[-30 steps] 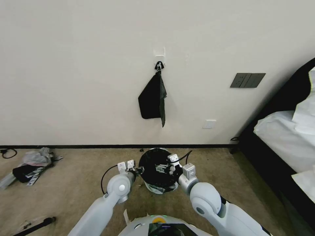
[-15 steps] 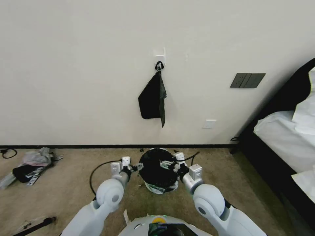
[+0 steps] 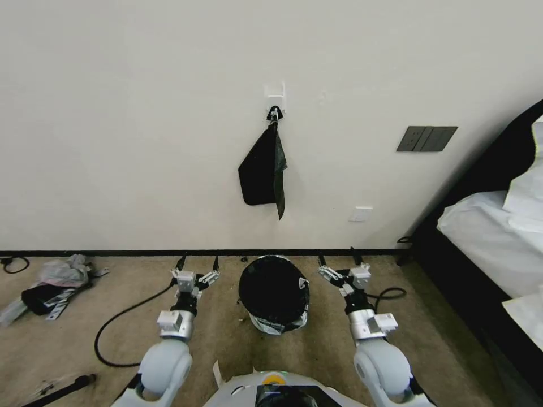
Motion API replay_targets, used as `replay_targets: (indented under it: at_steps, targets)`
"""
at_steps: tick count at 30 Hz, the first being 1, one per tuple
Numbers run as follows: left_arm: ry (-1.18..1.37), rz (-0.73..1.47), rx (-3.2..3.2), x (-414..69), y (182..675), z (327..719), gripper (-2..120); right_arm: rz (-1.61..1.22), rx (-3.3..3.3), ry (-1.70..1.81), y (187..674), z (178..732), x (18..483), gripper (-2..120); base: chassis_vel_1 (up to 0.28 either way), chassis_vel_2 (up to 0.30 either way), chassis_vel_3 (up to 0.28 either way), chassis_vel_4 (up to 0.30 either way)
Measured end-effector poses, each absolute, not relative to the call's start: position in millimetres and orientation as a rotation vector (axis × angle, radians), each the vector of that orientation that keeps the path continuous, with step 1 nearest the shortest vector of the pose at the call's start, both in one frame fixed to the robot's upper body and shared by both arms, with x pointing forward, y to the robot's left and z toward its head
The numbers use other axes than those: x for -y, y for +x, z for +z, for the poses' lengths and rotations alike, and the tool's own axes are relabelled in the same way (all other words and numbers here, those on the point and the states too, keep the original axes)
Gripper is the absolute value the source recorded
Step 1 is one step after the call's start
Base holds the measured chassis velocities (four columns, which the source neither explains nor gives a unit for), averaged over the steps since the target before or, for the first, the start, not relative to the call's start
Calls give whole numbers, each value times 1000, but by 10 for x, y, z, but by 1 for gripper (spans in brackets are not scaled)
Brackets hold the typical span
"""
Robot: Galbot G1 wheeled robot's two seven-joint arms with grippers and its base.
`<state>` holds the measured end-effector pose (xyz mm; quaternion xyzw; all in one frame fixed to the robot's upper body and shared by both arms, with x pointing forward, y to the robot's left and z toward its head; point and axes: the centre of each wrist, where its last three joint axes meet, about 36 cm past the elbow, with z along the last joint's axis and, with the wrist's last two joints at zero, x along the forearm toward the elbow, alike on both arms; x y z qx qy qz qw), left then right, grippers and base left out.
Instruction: Place a trash bag onto the trash bin.
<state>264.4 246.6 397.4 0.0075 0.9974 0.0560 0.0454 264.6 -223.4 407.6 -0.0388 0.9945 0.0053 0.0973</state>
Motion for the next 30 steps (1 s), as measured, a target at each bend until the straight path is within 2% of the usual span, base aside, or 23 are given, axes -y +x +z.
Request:
replay_targets:
  at_steps: [11, 30]
  targets:
    - [14, 173, -3031, -2336, 2318, 3904, 100, -39, -2912, -102, 2360, 3852, 2073, 100, 0, 0, 0, 0]
    - [9, 159, -3034, -2306, 2316, 3925, 100, -41, -2911, -108, 2365, 3866, 2039, 100, 0, 0, 0, 0]
